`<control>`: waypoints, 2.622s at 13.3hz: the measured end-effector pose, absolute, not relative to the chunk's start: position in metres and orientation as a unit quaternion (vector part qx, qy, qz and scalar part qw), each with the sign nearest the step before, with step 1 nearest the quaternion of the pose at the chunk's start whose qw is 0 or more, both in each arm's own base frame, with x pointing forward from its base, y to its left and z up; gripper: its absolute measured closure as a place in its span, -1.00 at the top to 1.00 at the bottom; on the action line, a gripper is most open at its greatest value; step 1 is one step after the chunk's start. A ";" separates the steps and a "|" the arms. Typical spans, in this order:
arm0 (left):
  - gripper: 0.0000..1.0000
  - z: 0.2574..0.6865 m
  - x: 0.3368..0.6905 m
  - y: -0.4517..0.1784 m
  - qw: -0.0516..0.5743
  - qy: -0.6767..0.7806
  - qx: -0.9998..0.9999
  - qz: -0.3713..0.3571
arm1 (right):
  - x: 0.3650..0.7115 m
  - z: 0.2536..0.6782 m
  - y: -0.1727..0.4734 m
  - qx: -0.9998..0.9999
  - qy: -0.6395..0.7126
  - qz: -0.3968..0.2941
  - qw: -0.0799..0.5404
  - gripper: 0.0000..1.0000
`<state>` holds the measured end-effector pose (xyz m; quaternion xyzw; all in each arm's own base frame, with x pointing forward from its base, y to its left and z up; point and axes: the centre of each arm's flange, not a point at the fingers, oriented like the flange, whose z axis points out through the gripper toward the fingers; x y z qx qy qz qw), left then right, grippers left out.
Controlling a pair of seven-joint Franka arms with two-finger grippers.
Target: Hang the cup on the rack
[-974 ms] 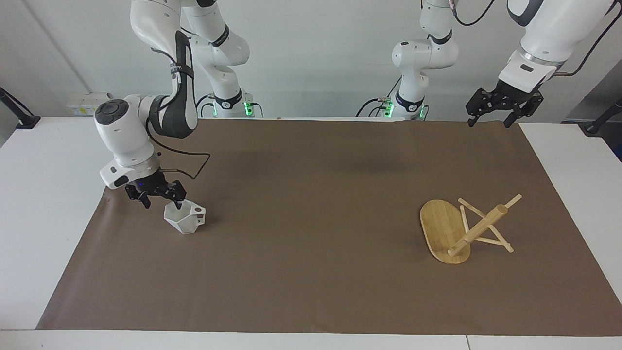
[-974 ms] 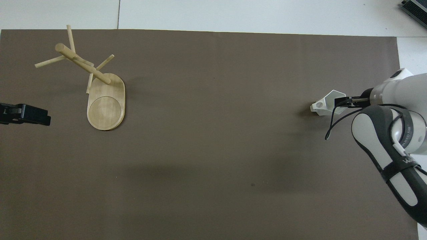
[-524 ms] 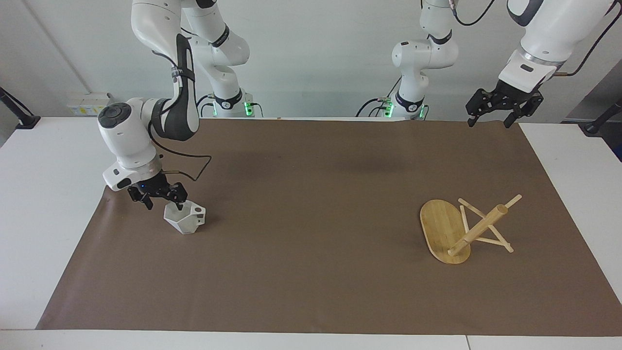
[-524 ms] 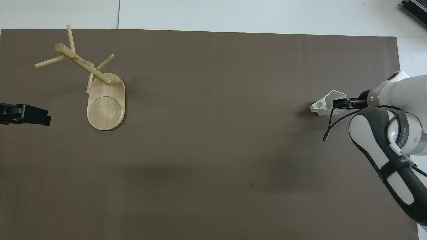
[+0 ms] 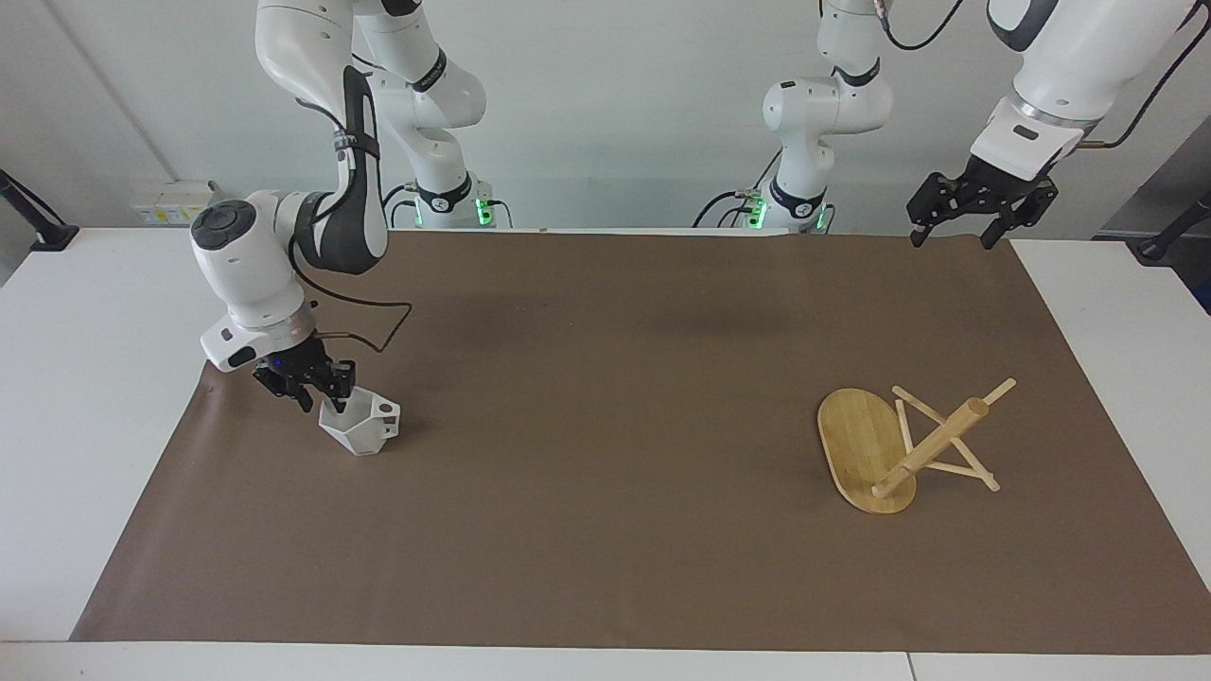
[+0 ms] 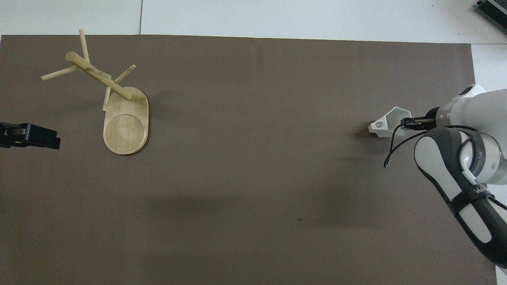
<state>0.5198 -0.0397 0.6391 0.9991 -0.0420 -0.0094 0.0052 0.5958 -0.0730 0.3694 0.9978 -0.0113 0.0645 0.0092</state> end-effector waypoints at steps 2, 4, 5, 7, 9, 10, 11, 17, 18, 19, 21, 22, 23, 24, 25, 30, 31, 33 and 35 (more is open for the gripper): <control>1.00 0.639 0.520 -0.040 0.005 -0.042 0.999 -0.009 | 0.596 0.369 -0.073 0.998 -0.011 0.064 0.009 -0.26; 1.00 0.639 0.520 -0.040 0.005 -0.042 0.999 -0.009 | 0.596 0.369 -0.073 0.998 -0.011 0.064 0.009 -0.50; 1.00 0.639 0.520 -0.040 0.005 -0.042 0.999 -0.009 | 0.596 0.369 -0.073 0.998 -0.011 0.064 0.009 -0.62; 1.00 0.639 0.520 -0.040 0.005 -0.042 0.999 -0.009 | 0.596 0.369 -0.073 0.998 -0.011 0.064 0.009 -0.78; 1.00 0.639 0.520 -0.040 0.005 -0.042 0.999 -0.009 | 0.596 0.371 -0.072 0.998 -0.011 0.066 0.009 -0.86; 1.00 0.639 0.520 -0.040 0.005 -0.042 0.999 -0.009 | 0.596 0.372 -0.071 0.998 -0.010 0.067 0.009 -0.88; 1.00 0.639 0.520 -0.040 0.005 -0.042 0.999 -0.009 | 0.596 0.372 -0.071 0.998 -0.010 0.067 0.009 -0.89; 1.00 0.639 0.520 -0.040 0.005 -0.042 0.999 -0.009 | 0.596 0.373 -0.070 0.998 -0.010 0.067 0.009 -0.89; 1.00 0.639 0.520 -0.040 0.005 -0.042 0.999 -0.009 | 0.596 0.373 -0.070 0.998 -0.009 0.066 0.008 -0.89; 1.00 0.639 0.520 -0.040 0.005 -0.042 0.999 -0.009 | 0.597 0.375 -0.069 0.998 -0.008 0.062 0.008 -0.89; 1.00 0.639 0.520 -0.041 0.005 -0.043 0.999 -0.009 | 0.600 0.384 -0.066 0.999 -0.006 0.054 0.006 -0.89; 1.00 0.639 0.520 -0.041 0.005 -0.043 0.999 -0.009 | 0.602 0.389 -0.063 0.999 -0.003 0.054 0.006 -0.89; 1.00 0.639 0.520 -0.041 0.005 -0.043 0.999 -0.009 | 0.604 0.394 -0.059 0.998 0.000 0.055 0.005 -0.89; 1.00 0.639 0.520 -0.041 0.005 -0.043 0.999 -0.009 | 0.605 0.398 -0.055 0.999 0.004 0.054 0.004 -0.89; 1.00 0.639 0.520 -0.041 0.005 -0.043 0.999 -0.010 | 0.606 0.403 -0.051 0.999 0.008 0.052 0.002 -0.89; 1.00 0.631 0.510 -0.041 0.001 0.031 0.999 -0.041 | 0.600 0.442 -0.009 0.999 0.021 0.035 -0.027 -0.89; 1.00 0.629 0.507 -0.042 -0.001 0.072 0.996 -0.048 | 0.596 0.450 0.003 0.998 0.010 0.031 -0.047 -0.89; 1.00 0.622 0.497 -0.049 0.014 0.159 0.984 -0.080 | 0.587 0.464 0.026 0.996 -0.002 0.020 -0.082 -0.89; 1.00 0.609 0.480 -0.056 0.028 0.244 0.961 -0.124 | 0.579 0.475 0.053 0.995 0.010 0.014 -0.102 -0.89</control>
